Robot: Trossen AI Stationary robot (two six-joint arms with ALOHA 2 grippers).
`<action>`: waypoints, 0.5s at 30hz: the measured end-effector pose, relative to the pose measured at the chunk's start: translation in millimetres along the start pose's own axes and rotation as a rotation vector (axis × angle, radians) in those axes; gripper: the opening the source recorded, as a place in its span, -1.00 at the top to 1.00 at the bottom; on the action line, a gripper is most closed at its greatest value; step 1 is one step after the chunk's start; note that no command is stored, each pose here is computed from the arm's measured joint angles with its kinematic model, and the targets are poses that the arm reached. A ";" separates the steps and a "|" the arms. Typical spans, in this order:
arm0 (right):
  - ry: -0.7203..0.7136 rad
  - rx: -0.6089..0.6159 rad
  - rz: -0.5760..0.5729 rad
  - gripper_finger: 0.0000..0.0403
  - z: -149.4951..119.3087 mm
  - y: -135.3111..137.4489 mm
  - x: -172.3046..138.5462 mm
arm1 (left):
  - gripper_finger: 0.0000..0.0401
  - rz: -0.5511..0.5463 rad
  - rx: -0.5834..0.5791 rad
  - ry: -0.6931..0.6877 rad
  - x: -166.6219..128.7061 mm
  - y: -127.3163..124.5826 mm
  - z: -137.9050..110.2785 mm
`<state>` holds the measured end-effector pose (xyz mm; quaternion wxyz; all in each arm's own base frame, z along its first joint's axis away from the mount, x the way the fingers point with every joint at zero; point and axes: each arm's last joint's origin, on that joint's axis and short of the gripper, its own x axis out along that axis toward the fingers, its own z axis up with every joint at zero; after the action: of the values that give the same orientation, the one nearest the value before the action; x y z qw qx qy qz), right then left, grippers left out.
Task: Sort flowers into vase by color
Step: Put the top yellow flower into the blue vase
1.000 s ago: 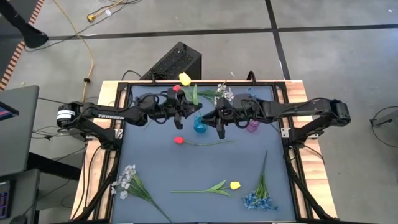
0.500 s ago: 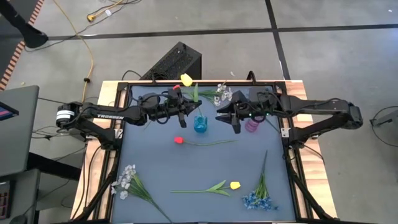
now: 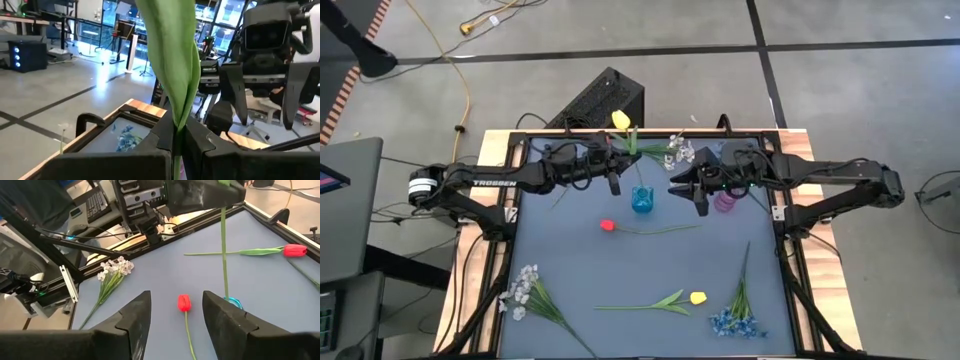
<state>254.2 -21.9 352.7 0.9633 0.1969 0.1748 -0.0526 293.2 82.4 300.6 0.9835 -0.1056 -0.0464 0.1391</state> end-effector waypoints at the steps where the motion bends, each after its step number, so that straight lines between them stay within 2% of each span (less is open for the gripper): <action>1: 0.001 0.000 -0.001 -0.01 -0.1 0.0 0.0 | 1.00 0.002 0.005 0.009 0.0 0.2 -0.9; 5: 0.002 0.000 -0.002 -0.01 -0.2 -0.1 0.0 | 1.00 0.009 0.009 0.035 -1.8 2.4 -10.8; 11: 0.014 -0.006 -0.008 -0.01 -1.4 -0.6 0.1 | 1.00 0.018 -0.001 0.104 9.3 5.1 -40.9; 15: 0.022 -0.006 -0.011 -0.01 -2.2 -0.9 0.1 | 1.00 -0.015 -0.004 0.081 19.0 3.1 -52.6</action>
<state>253.4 -21.9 350.5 0.9616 0.1934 0.1866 -0.0552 316.9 80.5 249.9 0.9854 -0.1126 -0.0077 0.1272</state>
